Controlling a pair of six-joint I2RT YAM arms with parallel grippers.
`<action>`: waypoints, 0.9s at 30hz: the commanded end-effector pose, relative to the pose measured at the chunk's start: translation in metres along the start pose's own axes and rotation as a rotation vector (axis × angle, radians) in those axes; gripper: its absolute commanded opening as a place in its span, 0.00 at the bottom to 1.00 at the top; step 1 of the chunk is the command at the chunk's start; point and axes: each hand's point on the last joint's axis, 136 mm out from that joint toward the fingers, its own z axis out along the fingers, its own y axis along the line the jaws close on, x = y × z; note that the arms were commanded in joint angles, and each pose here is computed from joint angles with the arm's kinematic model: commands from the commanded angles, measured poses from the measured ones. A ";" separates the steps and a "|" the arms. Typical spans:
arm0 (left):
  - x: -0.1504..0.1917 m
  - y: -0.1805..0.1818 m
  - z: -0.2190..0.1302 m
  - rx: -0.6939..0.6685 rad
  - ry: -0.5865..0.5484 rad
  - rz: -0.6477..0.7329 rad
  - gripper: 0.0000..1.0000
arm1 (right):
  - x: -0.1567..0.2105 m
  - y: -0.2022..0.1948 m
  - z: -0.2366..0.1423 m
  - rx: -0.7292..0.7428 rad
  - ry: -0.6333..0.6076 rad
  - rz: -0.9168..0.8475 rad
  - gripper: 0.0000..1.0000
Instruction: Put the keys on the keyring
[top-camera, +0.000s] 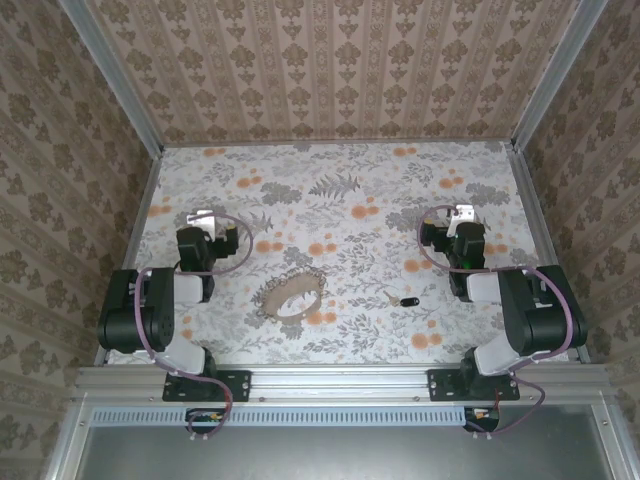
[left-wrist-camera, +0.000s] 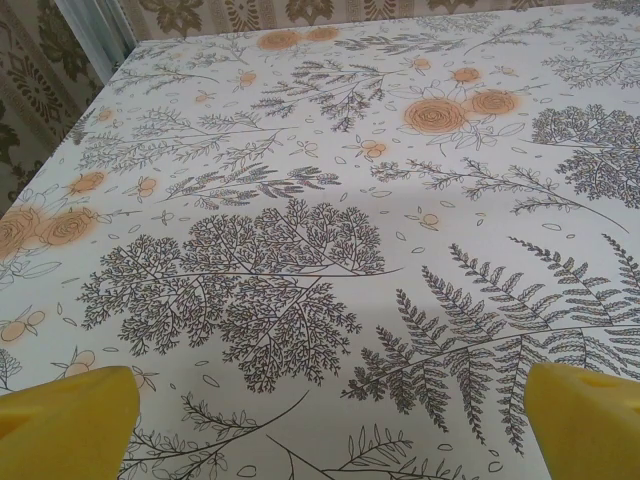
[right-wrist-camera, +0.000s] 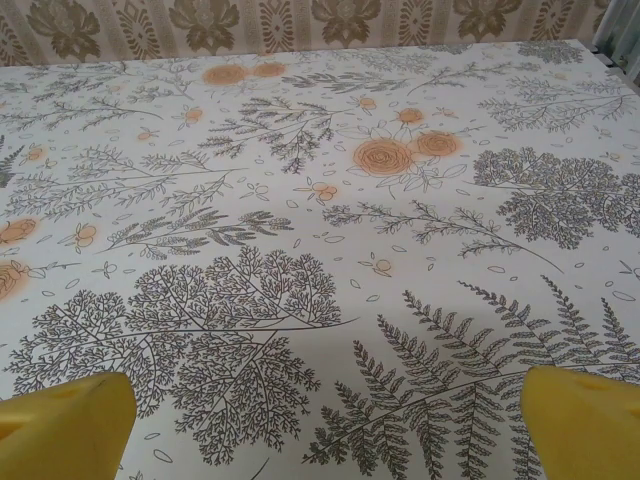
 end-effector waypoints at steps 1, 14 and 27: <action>-0.014 0.002 0.001 -0.011 -0.036 0.014 1.00 | -0.009 0.003 0.001 -0.018 -0.030 -0.008 1.00; -0.013 0.002 0.001 -0.008 -0.035 0.013 1.00 | -0.009 0.003 0.001 -0.018 -0.031 -0.010 1.00; -0.014 0.001 0.000 -0.005 -0.039 0.015 1.00 | -0.010 0.004 0.001 -0.040 -0.031 -0.003 1.00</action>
